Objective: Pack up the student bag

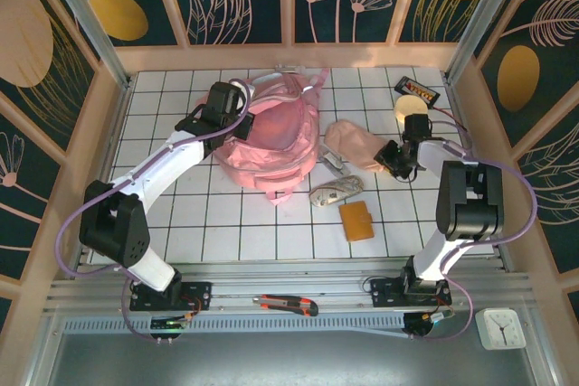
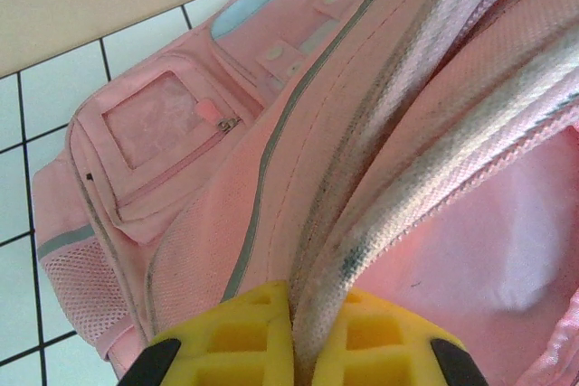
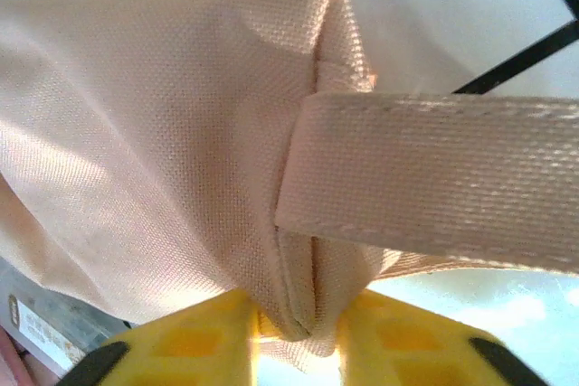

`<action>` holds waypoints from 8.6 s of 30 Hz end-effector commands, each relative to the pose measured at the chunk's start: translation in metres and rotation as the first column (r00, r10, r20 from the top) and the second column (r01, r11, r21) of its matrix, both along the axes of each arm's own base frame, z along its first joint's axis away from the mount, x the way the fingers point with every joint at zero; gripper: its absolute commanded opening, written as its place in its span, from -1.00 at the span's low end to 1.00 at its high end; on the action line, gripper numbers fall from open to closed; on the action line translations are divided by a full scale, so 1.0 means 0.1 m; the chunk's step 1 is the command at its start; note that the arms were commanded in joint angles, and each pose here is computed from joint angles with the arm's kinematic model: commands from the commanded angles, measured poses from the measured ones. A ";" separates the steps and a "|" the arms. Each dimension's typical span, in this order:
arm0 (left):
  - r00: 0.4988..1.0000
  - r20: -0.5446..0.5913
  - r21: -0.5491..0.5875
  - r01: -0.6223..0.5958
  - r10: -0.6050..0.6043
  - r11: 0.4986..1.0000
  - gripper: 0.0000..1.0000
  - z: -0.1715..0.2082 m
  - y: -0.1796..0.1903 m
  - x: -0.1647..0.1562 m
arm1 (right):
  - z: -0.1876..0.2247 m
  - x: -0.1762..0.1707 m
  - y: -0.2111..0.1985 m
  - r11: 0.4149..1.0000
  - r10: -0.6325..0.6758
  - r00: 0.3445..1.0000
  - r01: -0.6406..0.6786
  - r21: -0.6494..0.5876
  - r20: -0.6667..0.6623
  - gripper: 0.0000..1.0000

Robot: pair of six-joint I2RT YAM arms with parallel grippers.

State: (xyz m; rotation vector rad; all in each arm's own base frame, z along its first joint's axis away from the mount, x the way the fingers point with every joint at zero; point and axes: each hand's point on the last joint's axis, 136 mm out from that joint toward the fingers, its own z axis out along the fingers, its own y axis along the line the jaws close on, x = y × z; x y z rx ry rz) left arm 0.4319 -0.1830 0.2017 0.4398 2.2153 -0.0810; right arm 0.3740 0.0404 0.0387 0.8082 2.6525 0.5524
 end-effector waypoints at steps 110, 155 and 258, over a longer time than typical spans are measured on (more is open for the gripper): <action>0.976 0.219 -0.147 0.035 -0.002 0.988 -1.00 0.35 -0.08 -0.40 | 1.15 -0.71 1.02 0.914 0.395 0.913 -0.402 -0.059 -0.098 0.99; 0.968 0.249 -0.129 0.008 0.025 0.992 -1.00 0.35 0.07 -0.51 | -0.13 -0.60 1.42 0.999 0.043 0.900 -0.052 -0.009 -0.433 0.29; 0.977 0.210 -0.393 0.048 0.039 0.918 -1.00 0.37 -0.11 -0.82 | 1.22 -0.63 2.92 0.869 0.309 0.945 -0.326 0.372 0.107 0.97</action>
